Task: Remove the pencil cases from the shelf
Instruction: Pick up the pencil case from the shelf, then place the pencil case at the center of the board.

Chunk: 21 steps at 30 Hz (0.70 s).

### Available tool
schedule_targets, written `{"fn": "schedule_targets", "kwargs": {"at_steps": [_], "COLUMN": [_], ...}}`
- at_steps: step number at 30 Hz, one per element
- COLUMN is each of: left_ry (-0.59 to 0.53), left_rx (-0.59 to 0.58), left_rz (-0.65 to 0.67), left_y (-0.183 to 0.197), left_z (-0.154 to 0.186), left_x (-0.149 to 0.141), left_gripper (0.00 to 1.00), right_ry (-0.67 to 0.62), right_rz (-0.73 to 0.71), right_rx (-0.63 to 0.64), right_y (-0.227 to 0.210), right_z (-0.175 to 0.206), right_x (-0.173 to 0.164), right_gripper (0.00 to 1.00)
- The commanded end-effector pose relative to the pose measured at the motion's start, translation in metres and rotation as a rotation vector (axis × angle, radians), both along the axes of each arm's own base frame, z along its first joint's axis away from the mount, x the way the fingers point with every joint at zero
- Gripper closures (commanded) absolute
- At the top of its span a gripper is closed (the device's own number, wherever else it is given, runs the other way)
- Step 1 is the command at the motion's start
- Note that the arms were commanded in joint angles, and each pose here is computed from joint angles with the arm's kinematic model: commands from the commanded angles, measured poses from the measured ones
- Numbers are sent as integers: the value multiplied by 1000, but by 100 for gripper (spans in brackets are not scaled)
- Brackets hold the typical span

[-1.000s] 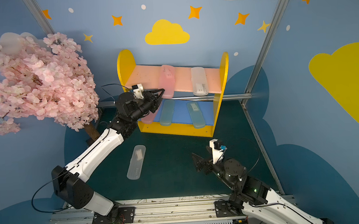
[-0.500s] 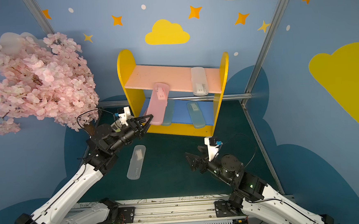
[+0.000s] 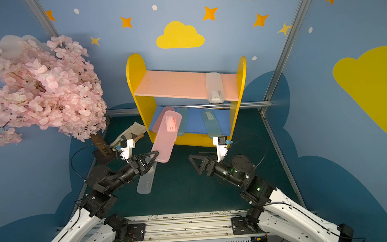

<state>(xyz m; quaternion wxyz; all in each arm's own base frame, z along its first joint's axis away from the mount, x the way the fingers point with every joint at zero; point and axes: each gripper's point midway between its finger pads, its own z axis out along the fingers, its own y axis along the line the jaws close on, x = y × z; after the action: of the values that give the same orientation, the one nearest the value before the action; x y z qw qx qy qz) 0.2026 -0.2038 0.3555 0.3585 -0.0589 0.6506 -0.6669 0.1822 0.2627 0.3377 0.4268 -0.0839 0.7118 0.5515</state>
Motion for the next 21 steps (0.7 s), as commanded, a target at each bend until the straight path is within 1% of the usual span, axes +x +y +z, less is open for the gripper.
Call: {"fn": "schedule_targets", "kwargs": {"at_steps": [1,8,13,21], "left_ry": [-105,-142,-159,-176], "left_rx": [-17,-20,-17,-22], "left_rz": [-26,-86,-100,-115], "left_y": [2,-5,-8,-10], "left_z": [16,18,20,22], "left_x": [-18,-31,-36,-40], "left_gripper": [97,97,97,97], "right_ry": [-8,22,18,3], "right_rz": [85,174,194,233], "right_rx": [139,211,248,277], "right_y": [12,36,44,58], "right_z": [36,49,57,72], "right_x": [-6,-2,2,6], "right_gripper": [11,17,21,33]}}
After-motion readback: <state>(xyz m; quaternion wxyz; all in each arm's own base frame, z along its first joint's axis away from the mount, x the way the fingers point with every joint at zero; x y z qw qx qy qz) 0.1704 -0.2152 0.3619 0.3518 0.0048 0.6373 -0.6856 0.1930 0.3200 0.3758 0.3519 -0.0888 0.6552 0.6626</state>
